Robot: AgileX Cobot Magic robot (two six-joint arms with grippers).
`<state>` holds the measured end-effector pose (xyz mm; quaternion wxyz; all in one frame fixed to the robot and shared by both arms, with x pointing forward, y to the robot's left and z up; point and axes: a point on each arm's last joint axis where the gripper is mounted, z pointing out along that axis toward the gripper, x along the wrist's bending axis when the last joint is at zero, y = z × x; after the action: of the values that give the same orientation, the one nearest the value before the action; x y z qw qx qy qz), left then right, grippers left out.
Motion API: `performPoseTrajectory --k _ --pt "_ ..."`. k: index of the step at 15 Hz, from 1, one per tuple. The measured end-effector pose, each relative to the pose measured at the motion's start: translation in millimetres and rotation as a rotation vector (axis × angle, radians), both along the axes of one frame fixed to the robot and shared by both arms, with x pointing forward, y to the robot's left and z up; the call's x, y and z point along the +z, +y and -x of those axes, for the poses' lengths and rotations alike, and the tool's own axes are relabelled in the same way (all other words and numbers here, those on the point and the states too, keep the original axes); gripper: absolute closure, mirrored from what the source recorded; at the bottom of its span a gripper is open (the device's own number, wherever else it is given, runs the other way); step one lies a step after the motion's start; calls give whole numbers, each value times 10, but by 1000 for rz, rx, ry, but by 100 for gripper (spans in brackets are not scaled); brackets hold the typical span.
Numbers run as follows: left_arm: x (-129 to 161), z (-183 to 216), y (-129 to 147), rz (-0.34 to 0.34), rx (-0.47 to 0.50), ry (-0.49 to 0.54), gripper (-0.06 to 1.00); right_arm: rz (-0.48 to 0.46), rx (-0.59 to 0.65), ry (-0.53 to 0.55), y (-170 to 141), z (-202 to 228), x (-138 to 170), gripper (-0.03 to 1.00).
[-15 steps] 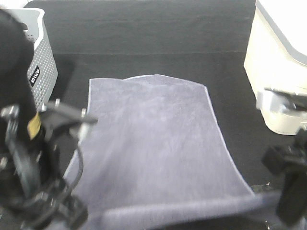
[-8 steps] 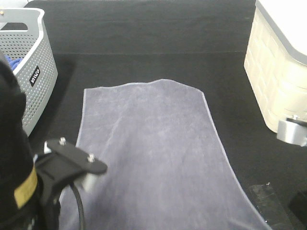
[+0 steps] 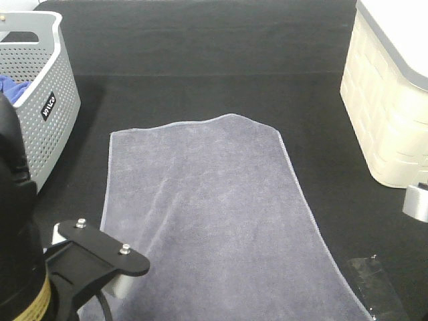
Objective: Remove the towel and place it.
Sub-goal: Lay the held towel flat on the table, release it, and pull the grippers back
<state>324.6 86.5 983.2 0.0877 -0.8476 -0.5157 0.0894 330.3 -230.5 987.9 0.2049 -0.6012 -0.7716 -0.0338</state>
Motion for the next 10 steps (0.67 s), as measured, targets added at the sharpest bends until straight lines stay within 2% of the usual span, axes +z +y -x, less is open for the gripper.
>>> performPoseTrajectory --k 2,3,4,5,8,10 --pt "-1 5 10 -11 2 5 45 -3 -1 0 2 1 2 52" --pt "0 6 12 -12 1 6 27 -7 -3 -3 7 -5 12 39" --pt "0 6 13 -14 1 7 23 -8 -3 -8 9 -10 22 30" --pt "0 7 14 -15 1 7 21 -5 -1 -10 5 -10 22 28" --pt "3 -2 15 -18 -5 -1 20 7 5 -14 -6 -12 17 27" --pt "57 -68 -7 -16 -34 -58 20 6 12 -27 -3 -32 48 27"
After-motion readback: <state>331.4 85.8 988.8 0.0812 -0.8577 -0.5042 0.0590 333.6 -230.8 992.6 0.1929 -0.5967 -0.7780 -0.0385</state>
